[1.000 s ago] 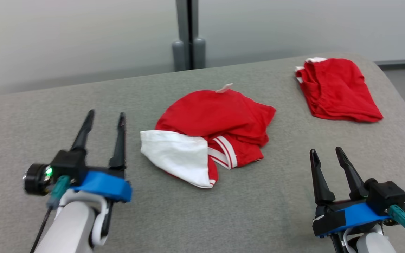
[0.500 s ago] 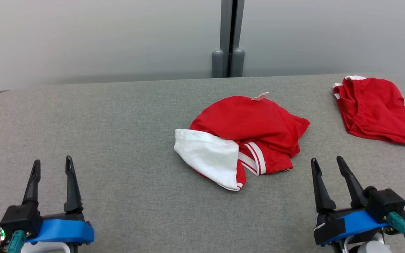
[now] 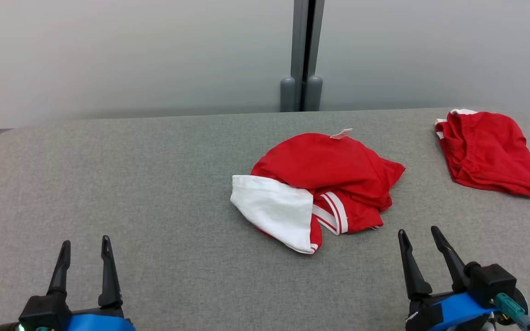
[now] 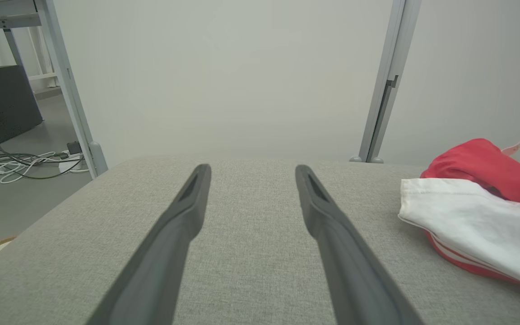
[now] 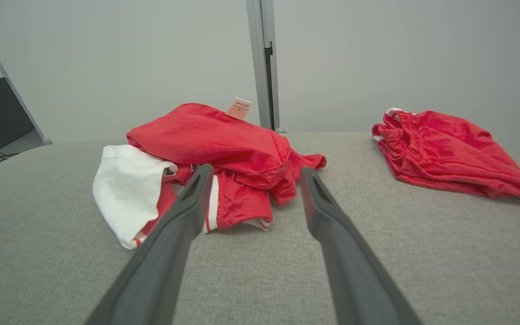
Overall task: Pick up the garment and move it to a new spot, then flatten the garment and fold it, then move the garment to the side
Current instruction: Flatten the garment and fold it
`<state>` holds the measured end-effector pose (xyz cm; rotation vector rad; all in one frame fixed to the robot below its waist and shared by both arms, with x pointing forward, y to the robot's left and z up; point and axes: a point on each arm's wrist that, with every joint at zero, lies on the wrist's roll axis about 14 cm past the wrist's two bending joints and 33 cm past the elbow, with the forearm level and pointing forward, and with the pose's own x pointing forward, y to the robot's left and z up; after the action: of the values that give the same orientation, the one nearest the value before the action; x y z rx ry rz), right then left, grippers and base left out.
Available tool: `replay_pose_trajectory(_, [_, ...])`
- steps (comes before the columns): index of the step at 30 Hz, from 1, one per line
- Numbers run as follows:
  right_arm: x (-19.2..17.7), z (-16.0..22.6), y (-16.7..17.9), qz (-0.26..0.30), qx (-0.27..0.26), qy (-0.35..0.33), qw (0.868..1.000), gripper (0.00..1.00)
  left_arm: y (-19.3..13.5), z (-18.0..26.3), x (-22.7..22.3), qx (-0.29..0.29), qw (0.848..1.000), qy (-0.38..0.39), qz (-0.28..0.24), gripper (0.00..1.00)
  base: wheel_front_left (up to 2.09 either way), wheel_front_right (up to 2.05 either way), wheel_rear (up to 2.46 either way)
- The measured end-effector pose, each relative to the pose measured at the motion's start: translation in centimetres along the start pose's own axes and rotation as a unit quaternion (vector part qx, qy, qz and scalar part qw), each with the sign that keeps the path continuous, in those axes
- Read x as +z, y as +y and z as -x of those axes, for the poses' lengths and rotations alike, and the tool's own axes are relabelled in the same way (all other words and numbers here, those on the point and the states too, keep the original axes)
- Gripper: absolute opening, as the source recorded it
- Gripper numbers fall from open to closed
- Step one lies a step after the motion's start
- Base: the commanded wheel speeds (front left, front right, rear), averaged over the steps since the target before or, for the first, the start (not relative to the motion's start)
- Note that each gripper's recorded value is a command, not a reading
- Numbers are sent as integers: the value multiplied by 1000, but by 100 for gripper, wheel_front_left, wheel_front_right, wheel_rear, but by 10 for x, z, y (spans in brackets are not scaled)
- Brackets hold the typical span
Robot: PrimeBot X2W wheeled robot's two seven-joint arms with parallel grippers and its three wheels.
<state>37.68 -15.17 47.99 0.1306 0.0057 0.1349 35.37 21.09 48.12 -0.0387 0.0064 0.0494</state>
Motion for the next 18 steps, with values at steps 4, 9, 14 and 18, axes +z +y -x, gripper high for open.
replay_pose_trajectory(4, [0,2,-1,1,-2,0,1000,100,-4,0,-2,-9,1000,2,-1,100,0,0,0])
replay_pose_trajectory(9, [1,4,-2,1,-4,-1,1000,100,-3,0,-5,-11,1000,6,-4,100,0,0,0])
replay_pose_trajectory(14, [0,4,-3,1,-5,1,1000,100,-5,0,-6,-14,1000,8,-6,100,0,0,0])
replay_pose_trajectory(18, [-1,4,-3,0,-5,2,1000,100,-4,0,-8,-13,1000,10,-7,100,0,0,0])
